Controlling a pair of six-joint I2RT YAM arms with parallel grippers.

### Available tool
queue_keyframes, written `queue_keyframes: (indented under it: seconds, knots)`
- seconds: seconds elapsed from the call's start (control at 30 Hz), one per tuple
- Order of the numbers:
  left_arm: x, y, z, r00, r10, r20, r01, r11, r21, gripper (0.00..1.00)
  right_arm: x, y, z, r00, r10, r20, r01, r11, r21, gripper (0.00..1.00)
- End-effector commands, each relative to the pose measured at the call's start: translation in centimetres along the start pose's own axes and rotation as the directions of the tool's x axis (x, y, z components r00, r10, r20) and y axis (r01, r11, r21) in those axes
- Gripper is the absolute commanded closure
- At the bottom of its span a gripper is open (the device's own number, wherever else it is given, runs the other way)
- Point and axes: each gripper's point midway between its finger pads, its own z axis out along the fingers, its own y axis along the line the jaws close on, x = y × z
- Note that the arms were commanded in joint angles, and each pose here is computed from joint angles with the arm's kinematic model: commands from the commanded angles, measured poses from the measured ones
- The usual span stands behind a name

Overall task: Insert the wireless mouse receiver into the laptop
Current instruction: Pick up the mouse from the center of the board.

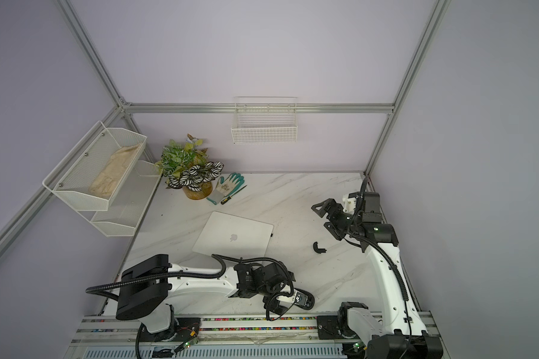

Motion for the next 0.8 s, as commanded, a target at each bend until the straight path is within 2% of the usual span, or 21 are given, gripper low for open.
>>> queue_keyframes:
  seconds: [0.0,0.33,0.77]
  knots:
    - [-2.9,1.7,0.5,0.993,0.059,0.102,-0.059,0.998,-0.005,0.06,0.3,-0.4,0.1,1.0,0.012,-0.011,-0.012,1.0,0.002,0.06]
    - [-2.8,0.2,2.4,0.992,-0.002,0.129,-0.013,0.993,0.114,0.15,0.3,-1.4,0.8,1.0,0.014,-0.02,-0.013,0.999,0.032,0.07]
    - [-2.1,-0.2,3.9,0.984,-0.104,0.145,0.075,0.979,0.188,0.29,0.4,-2.2,1.2,0.999,0.016,-0.027,-0.015,0.999,0.049,0.09]
